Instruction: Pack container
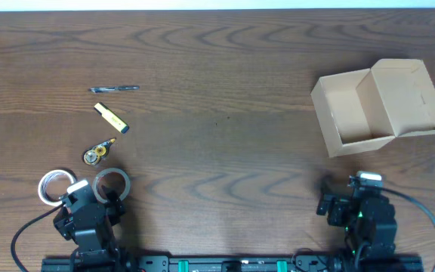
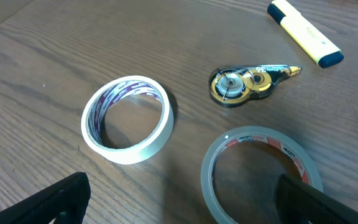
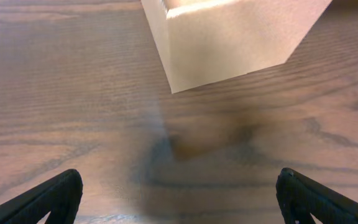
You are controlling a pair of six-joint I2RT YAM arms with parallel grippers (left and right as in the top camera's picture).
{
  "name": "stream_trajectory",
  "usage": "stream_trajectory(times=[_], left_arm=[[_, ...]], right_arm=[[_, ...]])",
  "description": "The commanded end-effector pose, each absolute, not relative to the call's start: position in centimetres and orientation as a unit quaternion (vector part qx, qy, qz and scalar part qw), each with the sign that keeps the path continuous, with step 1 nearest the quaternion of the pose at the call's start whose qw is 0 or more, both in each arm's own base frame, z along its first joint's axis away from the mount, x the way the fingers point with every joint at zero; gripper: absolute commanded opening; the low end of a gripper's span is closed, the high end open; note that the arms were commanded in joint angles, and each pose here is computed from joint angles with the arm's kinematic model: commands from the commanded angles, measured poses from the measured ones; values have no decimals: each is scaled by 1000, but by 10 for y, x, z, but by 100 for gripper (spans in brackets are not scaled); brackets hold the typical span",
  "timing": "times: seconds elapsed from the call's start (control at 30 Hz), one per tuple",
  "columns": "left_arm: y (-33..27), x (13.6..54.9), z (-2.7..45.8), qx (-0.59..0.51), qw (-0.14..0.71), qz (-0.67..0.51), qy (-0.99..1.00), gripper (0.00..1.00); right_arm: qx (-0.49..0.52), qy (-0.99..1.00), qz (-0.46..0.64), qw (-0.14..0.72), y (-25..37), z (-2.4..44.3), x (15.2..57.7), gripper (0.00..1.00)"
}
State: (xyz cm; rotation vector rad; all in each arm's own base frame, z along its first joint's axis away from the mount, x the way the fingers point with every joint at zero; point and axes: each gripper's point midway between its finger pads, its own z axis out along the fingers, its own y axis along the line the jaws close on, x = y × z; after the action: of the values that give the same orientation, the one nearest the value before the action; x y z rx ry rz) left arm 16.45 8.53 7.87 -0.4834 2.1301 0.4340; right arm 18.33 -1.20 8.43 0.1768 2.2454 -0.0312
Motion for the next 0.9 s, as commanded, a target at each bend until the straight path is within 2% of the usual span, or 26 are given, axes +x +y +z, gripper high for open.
stream_trajectory(times=[0.0, 0.2, 0.53, 0.7, 0.87], left_arm=[[85, 164, 75, -190, 438, 177, 861, 95], [85, 164, 75, -190, 438, 178, 861, 95], [85, 164, 75, -190, 438, 177, 861, 95], [85, 164, 75, -190, 438, 178, 861, 95], [85, 164, 75, -190, 438, 178, 861, 95]], right_arm=[[92, 896, -3, 435, -13, 117, 190, 99], [92, 910, -5, 405, -11, 154, 211, 99], [113, 937, -20, 330, -13, 220, 279, 99], [117, 948, -50, 292, -19, 223, 315, 99], [101, 963, -71, 239, -21, 198, 352, 99]])
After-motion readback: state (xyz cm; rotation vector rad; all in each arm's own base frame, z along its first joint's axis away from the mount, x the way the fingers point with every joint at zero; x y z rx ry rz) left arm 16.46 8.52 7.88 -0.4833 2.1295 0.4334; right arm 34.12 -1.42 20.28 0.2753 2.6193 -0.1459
